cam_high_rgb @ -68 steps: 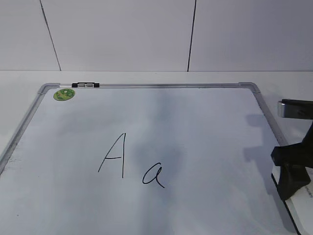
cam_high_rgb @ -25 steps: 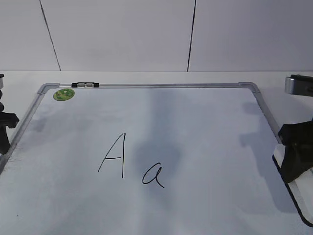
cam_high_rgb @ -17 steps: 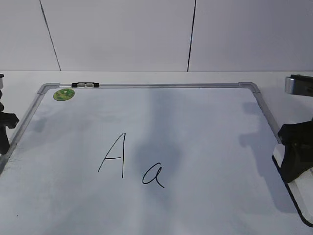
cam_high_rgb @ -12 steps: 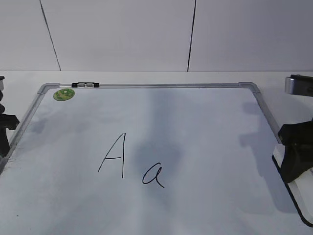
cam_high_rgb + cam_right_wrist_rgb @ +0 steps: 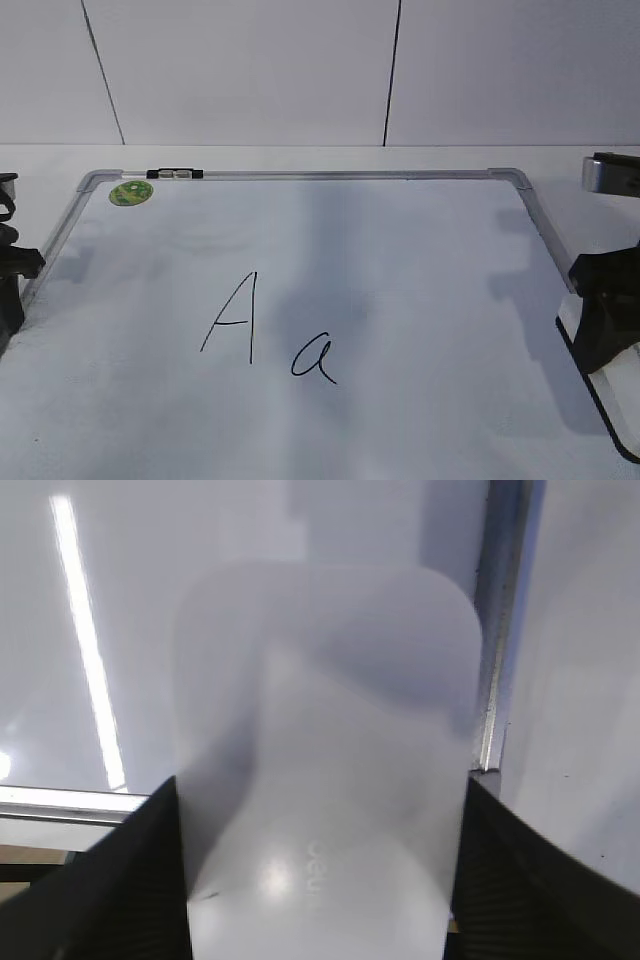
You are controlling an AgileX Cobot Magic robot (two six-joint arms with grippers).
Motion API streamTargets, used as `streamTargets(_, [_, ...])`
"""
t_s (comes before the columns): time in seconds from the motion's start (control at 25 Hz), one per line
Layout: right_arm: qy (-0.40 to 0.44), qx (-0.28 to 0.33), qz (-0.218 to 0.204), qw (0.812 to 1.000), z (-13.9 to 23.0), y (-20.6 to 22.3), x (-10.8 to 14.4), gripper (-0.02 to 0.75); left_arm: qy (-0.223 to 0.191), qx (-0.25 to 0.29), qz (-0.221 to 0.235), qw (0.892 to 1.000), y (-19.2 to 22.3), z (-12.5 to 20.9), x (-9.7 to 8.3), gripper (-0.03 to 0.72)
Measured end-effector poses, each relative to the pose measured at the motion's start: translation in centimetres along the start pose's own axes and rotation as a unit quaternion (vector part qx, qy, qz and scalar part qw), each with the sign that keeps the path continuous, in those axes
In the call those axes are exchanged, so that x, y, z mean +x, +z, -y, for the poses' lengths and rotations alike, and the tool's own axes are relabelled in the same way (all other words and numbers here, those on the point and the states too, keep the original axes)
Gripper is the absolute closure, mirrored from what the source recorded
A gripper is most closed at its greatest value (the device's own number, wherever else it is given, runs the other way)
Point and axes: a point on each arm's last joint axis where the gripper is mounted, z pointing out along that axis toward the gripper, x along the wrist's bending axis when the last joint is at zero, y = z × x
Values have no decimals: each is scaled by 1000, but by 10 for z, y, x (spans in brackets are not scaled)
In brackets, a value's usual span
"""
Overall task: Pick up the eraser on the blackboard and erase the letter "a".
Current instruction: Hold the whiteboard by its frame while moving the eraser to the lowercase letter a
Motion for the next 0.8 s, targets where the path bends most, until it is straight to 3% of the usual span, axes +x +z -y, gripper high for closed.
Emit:
streamTargets(0.36, [-1,0,0,1000,0,0,0,188,0,2,0,1000,1,-1,0,456])
streamTargets(0.68, [-1,0,0,1000,0,0,0,188,-1,2,1,1000,1,-1,0,618])
streamTargets(0.8, [-2,0,0,1000,0,0,0,188,-3,2,1,1000,1,-1,0,643])
